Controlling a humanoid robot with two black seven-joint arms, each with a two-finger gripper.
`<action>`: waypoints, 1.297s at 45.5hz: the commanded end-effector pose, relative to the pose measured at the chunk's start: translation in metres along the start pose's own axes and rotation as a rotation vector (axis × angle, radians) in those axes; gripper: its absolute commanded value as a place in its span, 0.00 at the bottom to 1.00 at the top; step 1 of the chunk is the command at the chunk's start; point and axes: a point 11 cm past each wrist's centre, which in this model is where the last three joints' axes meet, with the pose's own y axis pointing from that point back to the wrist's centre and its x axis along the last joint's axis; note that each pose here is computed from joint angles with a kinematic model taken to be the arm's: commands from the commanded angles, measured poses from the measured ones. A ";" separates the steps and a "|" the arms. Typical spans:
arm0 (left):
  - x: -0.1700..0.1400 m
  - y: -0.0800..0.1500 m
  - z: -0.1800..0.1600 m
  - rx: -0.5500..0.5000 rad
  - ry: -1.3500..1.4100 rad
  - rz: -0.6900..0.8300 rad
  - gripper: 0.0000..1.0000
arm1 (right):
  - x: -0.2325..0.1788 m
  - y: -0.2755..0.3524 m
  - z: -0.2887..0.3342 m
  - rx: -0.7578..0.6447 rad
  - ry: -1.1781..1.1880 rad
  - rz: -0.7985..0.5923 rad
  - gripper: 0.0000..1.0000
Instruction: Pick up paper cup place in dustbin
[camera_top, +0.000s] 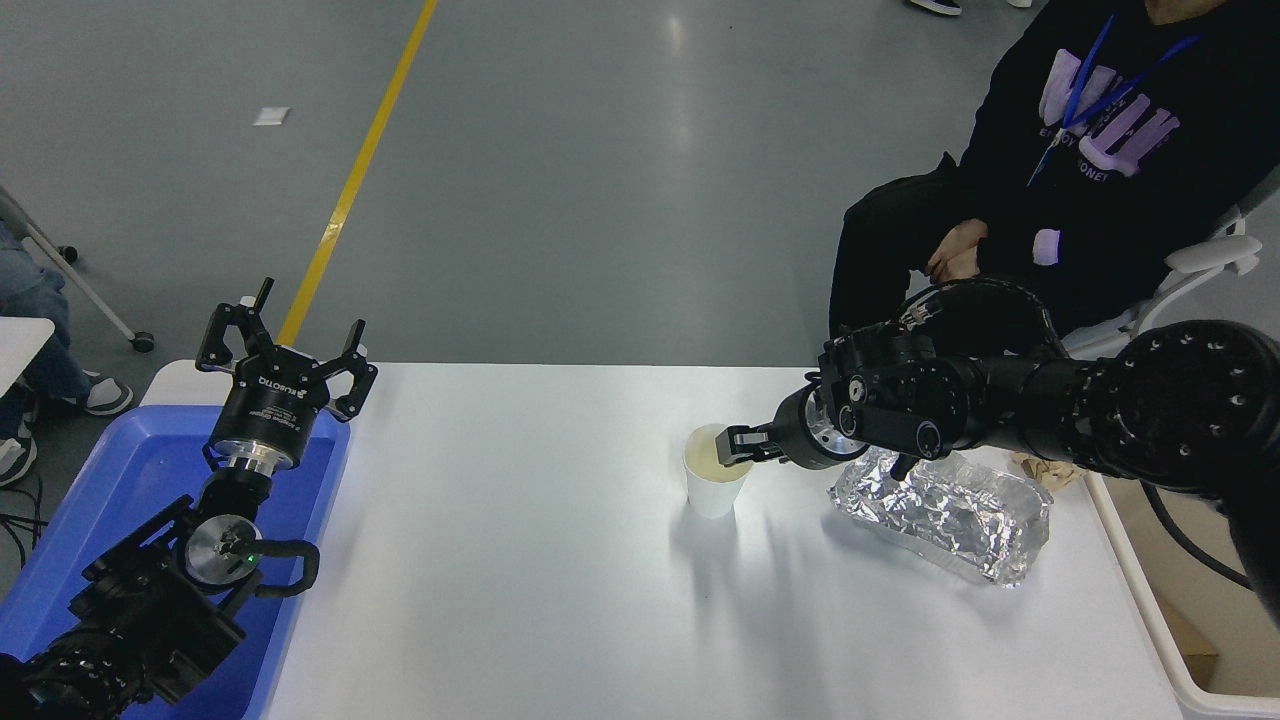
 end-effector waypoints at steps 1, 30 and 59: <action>0.000 0.000 0.000 0.000 0.000 0.000 0.98 | -0.004 -0.003 0.000 0.010 -0.029 -0.007 0.53; 0.000 0.000 0.000 0.000 0.000 0.000 0.98 | -0.006 -0.001 -0.006 0.034 -0.065 -0.028 0.00; -0.001 0.000 0.000 0.000 0.001 -0.002 0.98 | 0.077 0.164 0.010 0.040 -0.082 -0.162 0.00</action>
